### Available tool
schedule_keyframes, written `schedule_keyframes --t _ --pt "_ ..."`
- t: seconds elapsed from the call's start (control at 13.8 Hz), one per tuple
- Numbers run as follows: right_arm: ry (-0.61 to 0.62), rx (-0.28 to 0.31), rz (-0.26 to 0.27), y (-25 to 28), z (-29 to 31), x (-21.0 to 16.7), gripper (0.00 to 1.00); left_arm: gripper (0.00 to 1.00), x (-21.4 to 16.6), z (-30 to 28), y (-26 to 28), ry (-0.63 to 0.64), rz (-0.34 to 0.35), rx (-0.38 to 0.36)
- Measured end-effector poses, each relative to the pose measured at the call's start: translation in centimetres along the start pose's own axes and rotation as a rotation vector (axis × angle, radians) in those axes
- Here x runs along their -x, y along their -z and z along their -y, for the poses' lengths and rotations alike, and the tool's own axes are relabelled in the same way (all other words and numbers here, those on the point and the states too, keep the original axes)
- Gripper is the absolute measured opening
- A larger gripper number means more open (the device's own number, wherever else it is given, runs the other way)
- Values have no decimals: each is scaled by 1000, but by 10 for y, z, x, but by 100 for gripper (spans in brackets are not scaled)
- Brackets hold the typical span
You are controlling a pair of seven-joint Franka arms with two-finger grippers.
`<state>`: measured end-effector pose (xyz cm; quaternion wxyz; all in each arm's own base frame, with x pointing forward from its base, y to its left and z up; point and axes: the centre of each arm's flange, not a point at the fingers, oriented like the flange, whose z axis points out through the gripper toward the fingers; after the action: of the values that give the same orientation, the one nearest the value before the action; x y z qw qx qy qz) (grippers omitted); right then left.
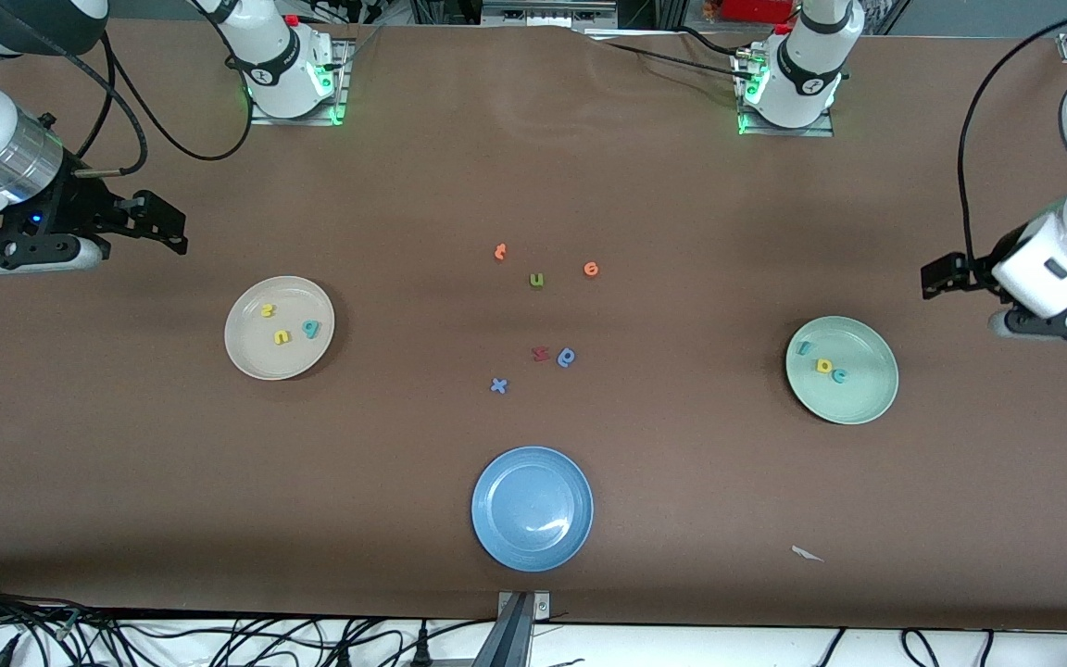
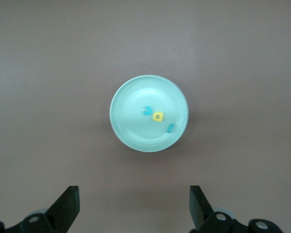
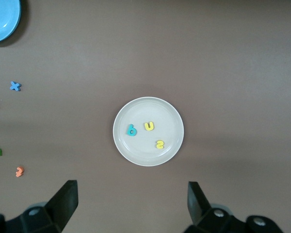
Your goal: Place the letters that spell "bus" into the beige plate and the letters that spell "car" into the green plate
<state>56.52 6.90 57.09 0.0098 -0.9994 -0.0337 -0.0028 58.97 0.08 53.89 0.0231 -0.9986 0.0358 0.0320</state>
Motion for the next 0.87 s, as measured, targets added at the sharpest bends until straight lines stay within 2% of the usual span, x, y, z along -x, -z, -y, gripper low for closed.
schedule_keyframes --t 0.22,0.36,0.87 --pt "0 0 0 0 0 0 100 100 9 -7 35 -10 -44 14" --pt "0 0 -1 0 0 0 100 100 12 -9 42 -13 -48 13" --pt "0 0 -8 1 0 -1 100 100 14 -6 31 -12 6 15"
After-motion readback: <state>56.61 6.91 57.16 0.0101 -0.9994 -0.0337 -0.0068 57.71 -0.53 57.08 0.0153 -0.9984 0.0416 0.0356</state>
